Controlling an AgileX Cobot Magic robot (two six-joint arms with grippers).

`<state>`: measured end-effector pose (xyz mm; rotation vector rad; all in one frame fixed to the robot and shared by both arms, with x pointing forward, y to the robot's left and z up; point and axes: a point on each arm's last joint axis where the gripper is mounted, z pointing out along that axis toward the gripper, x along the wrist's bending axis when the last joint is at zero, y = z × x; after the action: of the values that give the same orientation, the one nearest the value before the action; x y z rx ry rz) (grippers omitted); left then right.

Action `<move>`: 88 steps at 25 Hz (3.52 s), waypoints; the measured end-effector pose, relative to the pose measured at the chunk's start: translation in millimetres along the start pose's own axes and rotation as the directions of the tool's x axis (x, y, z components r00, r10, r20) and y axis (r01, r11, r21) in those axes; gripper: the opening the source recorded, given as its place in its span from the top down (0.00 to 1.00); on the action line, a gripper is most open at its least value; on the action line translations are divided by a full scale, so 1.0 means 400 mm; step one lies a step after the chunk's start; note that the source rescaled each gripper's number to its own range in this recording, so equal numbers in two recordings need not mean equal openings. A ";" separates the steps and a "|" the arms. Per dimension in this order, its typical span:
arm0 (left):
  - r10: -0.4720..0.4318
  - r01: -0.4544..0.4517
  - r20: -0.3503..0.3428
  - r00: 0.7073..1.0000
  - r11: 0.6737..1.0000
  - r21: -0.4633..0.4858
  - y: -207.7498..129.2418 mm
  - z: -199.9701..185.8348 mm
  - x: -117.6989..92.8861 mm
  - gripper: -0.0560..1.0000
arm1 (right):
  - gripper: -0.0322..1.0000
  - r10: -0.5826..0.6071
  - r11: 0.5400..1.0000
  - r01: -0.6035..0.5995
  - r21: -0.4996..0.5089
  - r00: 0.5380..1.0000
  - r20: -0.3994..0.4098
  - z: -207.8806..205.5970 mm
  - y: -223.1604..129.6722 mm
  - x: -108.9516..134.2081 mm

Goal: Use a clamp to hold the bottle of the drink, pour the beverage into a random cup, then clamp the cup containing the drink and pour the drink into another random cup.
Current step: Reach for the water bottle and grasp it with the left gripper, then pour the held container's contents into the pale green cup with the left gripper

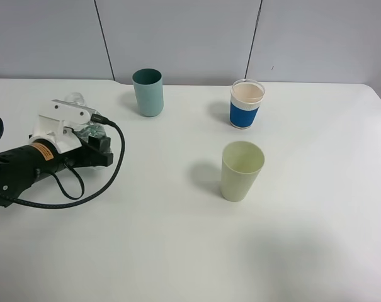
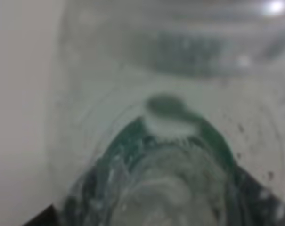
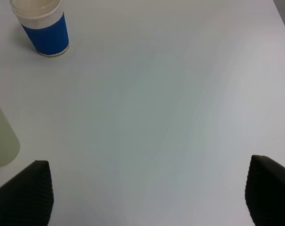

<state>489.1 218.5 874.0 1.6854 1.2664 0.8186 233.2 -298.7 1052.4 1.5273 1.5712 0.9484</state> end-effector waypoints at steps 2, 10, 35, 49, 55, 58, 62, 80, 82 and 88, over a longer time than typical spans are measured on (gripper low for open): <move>0.000 0.000 -0.001 1.000 1.000 0.000 0.000 0.000 0.000 0.93 | 0.47 0.000 1.000 0.000 0.000 1.000 0.000 0.000 0.000 0.000; -0.026 0.026 -0.036 0.999 1.000 0.005 0.003 -0.003 0.008 0.92 | 0.47 0.000 1.000 0.000 0.000 1.000 0.000 0.000 0.000 0.000; 0.100 -0.087 -0.294 0.951 0.995 0.056 0.162 -0.177 -0.029 0.92 | 0.47 0.000 1.000 0.000 0.000 1.000 0.000 0.000 0.000 0.000; 0.429 -0.375 -0.228 0.874 0.894 0.244 0.240 -0.213 -0.177 0.92 | 0.47 0.000 1.000 0.000 0.000 1.000 0.000 0.000 0.000 0.000; 0.522 -0.459 -0.195 0.830 0.839 0.292 0.223 -0.191 -0.220 0.92 | 0.47 0.000 1.000 0.000 0.000 1.000 0.000 0.000 0.000 0.000; 0.562 -0.496 -0.180 0.807 0.812 0.309 0.219 -0.170 -0.243 0.92 | 0.47 0.000 1.000 0.000 0.000 1.000 0.000 0.000 0.000 0.000; 0.620 -0.551 -0.152 0.770 0.765 0.334 0.209 -0.137 -0.276 0.92 | 0.47 0.000 1.000 0.000 0.000 1.000 0.000 0.000 0.000 0.000; 0.832 -0.779 -0.044 0.553 0.535 0.327 0.208 -0.048 -0.433 0.92 | 0.47 0.000 1.000 0.000 0.000 1.000 0.000 0.000 0.000 0.000; 0.848 -0.794 -0.036 0.529 0.510 0.331 0.204 -0.043 -0.441 0.92 | 0.47 0.000 1.000 0.000 0.000 1.000 0.000 0.000 0.000 0.000; 0.894 -0.841 0.010 0.449 0.418 0.345 0.164 -0.031 -0.461 0.92 | 0.47 0.000 1.000 0.000 0.000 1.000 0.000 0.000 0.000 0.000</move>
<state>454.5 35.9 937.1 2.6425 0.4969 1.4616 233.2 -298.7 1052.4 1.5273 1.5712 0.9484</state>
